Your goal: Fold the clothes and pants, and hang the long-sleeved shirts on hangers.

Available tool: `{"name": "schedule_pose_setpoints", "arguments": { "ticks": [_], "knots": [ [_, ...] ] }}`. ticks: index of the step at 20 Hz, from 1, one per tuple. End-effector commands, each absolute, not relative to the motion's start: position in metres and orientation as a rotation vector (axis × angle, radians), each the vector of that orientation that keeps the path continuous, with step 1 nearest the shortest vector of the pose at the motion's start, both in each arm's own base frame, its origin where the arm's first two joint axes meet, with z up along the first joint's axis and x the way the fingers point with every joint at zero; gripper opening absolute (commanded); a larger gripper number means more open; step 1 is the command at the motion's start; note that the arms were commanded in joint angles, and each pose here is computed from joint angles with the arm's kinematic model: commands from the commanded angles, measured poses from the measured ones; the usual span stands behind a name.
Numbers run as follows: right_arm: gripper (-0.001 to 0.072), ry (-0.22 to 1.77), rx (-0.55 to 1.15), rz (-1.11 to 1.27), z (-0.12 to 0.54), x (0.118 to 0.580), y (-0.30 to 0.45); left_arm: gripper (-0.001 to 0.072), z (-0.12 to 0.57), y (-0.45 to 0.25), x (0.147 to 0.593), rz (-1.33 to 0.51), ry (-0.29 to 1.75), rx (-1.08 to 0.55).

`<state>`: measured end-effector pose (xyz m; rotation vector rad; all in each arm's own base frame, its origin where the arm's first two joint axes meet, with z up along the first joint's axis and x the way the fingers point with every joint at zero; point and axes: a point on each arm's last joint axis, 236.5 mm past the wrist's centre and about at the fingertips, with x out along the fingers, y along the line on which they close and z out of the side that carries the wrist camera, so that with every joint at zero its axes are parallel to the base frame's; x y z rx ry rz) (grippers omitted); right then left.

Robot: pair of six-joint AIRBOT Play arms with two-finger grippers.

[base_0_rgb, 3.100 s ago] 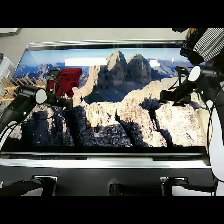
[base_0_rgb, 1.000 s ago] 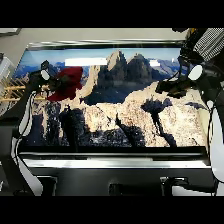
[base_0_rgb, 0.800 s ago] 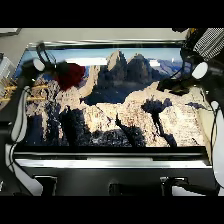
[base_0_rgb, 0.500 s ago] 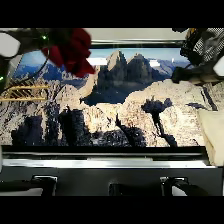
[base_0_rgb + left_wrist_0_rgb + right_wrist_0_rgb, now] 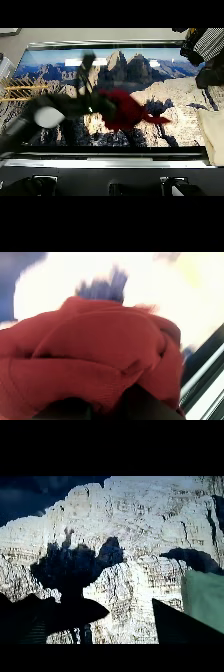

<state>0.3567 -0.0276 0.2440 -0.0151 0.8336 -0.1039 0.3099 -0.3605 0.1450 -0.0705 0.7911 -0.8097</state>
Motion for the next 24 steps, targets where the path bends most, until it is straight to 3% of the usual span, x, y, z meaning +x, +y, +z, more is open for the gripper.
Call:
{"name": "schedule_pose_setpoints", "arguments": {
  "ticks": [1, 3, 4, 5, 9, 12, 15, 17, 19, 21, 23, 24],
  "knots": [
    [0.0674, 0.939, 0.061, -0.022, 0.215, 0.347, -0.003, 0.0022, 0.007, -0.328, 0.292, -0.663, 1.015, -0.079],
    [0.0678, 0.992, 0.140, 0.037, 0.186, 0.359, 0.017, 0.0032, -0.025, -0.307, 0.300, -0.577, 1.103, -0.121],
    [0.0681, 1.008, 0.176, 0.069, 0.174, 0.369, 0.028, 0.0301, -0.023, -0.306, 0.308, -0.571, 1.103, -0.150],
    [0.0692, 1.018, 0.202, 0.090, 0.163, 0.382, 0.034, 0.0716, -0.010, -0.306, 0.319, -0.576, 1.075, -0.172],
    [0.0695, 1.110, 0.373, 0.112, 0.129, 0.412, 0.007, 0.0712, 0.074, -0.241, 0.355, -0.582, 1.113, -0.078],
    [0.0687, 1.284, 0.629, 0.046, 0.090, 0.384, -0.058, 0.0711, 0.086, -0.142, 0.330, -0.504, 1.366, -0.057],
    [0.0673, 1.458, 0.793, -0.059, 0.041, 0.334, -0.099, 0.0709, 0.036, -0.076, 0.295, -0.356, 1.594, -0.252],
    [0.0674, 1.534, 0.840, -0.055, 0.013, 0.311, -0.093, 0.0695, -0.014, -0.070, 0.272, -0.304, 1.670, -0.453],
    [0.0689, 1.569, 0.884, -0.010, -0.008, 0.301, -0.077, 0.0629, -0.059, -0.087, 0.267, -0.259, 1.621, -0.681],
    [0.0694, 1.587, 0.910, 0.023, -0.023, 0.293, -0.065, 0.0628, -0.079, -0.114, 0.284, -0.261, 1.472, -0.862],
    [0.0693, 1.603, 0.916, 0.025, -0.034, 0.287, -0.061, 0.0624, -0.083, -0.136, 0.300, -0.273, 1.360, -0.949],
    [0.0693, 1.598, 0.914, 0.023, -0.038, 0.287, -0.062, 0.0572, -0.084, -0.146, 0.305, -0.286, 1.330, -0.959]
  ]
}}
